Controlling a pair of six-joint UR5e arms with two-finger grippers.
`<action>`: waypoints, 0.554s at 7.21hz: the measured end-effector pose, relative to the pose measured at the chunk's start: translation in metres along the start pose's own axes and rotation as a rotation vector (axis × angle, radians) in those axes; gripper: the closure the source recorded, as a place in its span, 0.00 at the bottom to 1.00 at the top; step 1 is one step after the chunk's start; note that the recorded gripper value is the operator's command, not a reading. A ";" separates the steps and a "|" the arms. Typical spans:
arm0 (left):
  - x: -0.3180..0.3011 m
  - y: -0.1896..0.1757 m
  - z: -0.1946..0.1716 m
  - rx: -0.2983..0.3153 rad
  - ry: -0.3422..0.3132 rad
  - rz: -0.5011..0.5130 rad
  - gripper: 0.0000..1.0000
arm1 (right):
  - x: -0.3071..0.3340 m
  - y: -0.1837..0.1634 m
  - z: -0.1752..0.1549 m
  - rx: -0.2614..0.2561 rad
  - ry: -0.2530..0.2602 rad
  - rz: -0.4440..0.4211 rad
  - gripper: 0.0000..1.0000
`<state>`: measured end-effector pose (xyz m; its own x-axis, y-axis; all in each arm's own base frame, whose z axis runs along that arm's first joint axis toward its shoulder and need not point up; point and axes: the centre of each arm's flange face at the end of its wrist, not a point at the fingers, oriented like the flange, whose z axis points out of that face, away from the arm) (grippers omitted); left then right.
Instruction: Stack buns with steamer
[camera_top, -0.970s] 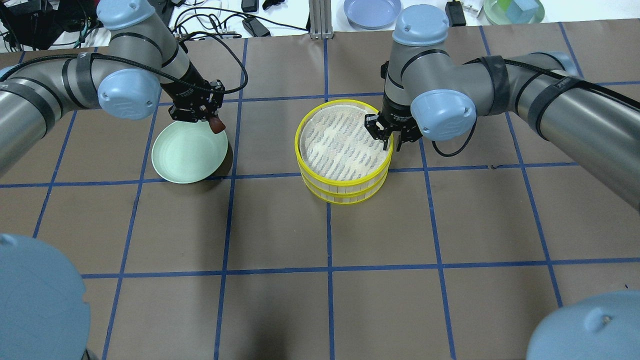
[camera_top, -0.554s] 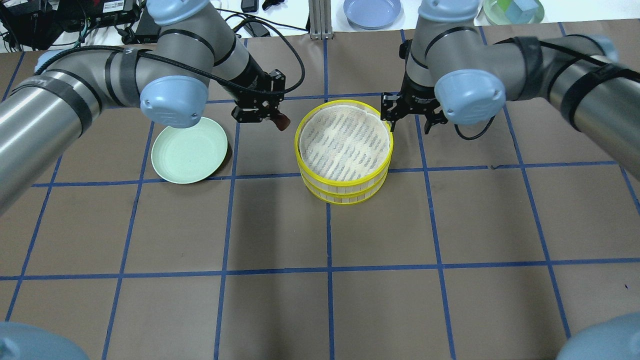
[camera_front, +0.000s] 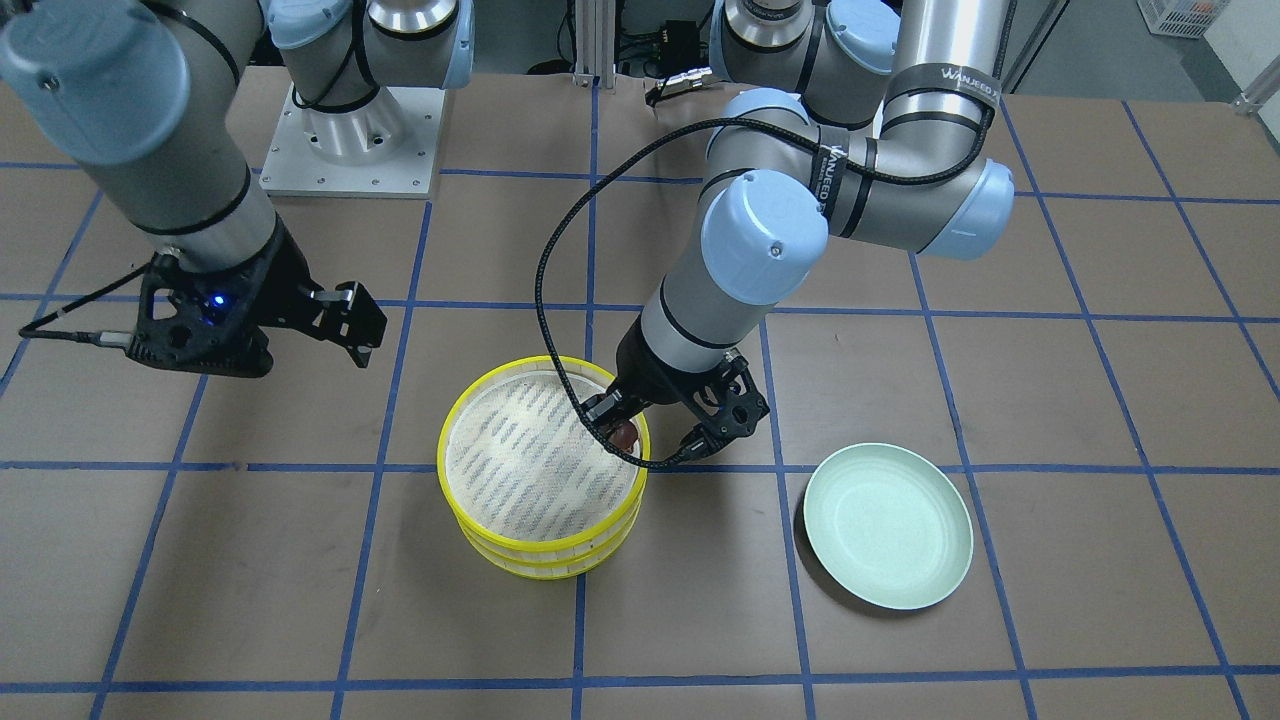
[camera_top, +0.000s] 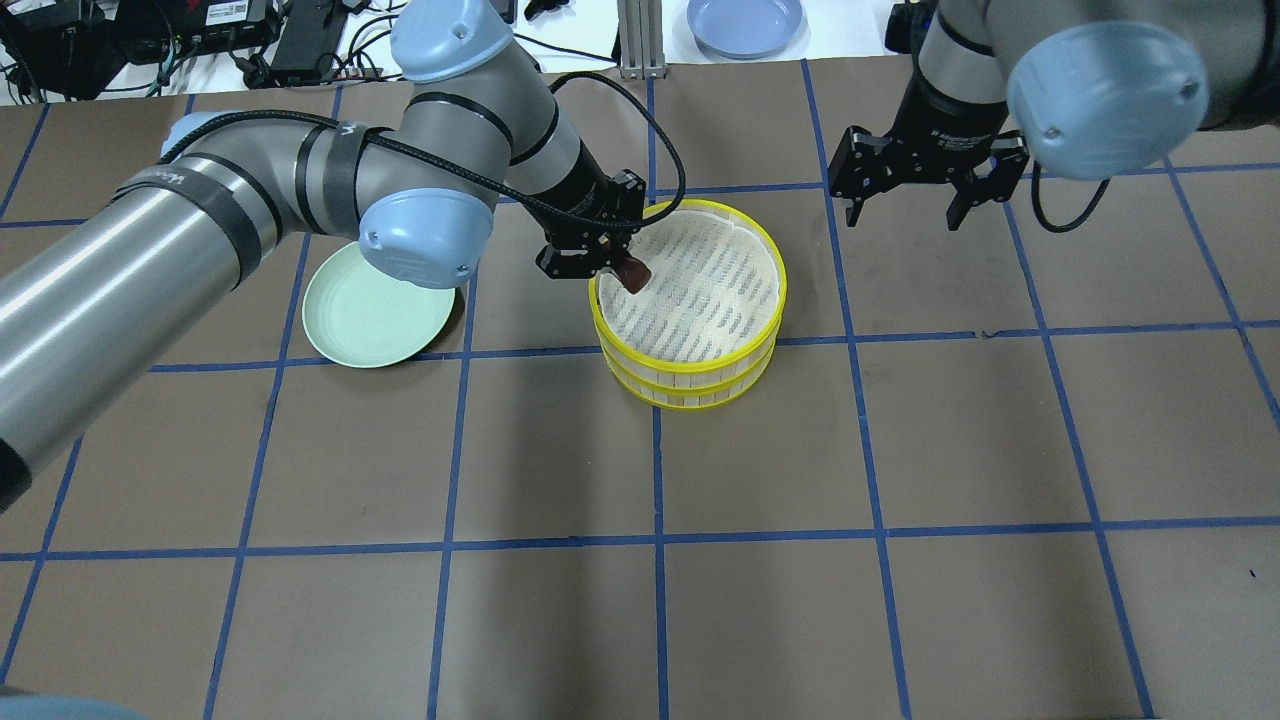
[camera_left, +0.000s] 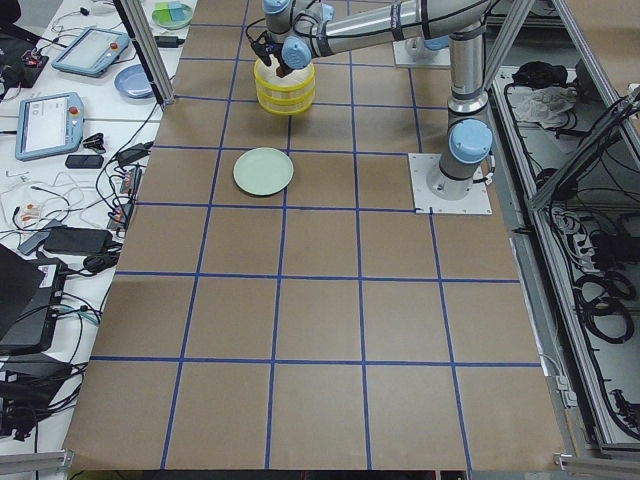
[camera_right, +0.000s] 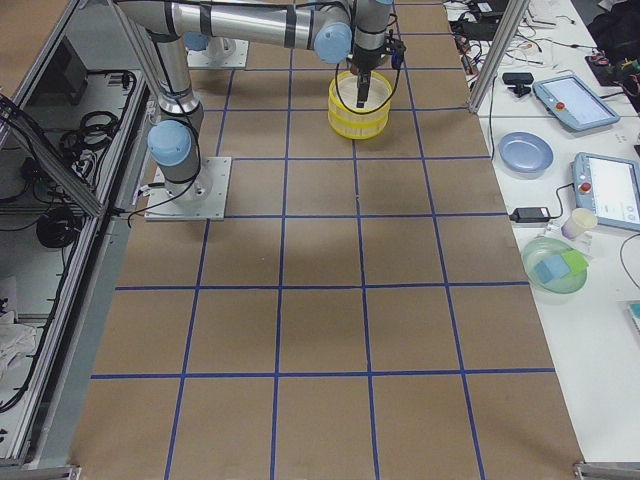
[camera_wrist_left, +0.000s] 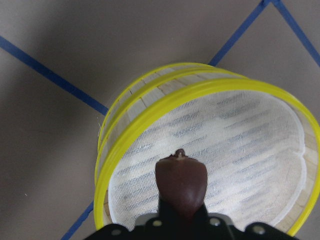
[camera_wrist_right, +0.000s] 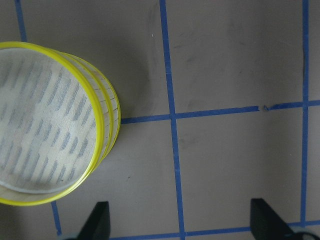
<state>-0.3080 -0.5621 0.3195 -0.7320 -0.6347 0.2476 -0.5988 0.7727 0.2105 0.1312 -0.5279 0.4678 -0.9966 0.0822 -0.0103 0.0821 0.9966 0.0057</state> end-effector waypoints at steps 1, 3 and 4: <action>0.002 0.003 0.002 -0.018 0.010 0.005 0.00 | -0.001 0.020 -0.027 0.014 0.000 -0.006 0.00; 0.003 0.005 0.002 -0.029 0.015 0.015 0.00 | 0.000 0.050 -0.060 0.046 0.006 -0.014 0.00; 0.003 0.005 0.001 -0.028 0.014 0.020 0.00 | -0.003 0.055 -0.063 0.054 0.008 -0.021 0.00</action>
<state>-0.3134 -0.5601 0.3208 -0.7388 -0.6195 0.2655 -0.5749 0.7848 0.2315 0.1376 -0.4733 0.5315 -0.9981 0.0613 -0.0021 0.0613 0.9970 -0.0480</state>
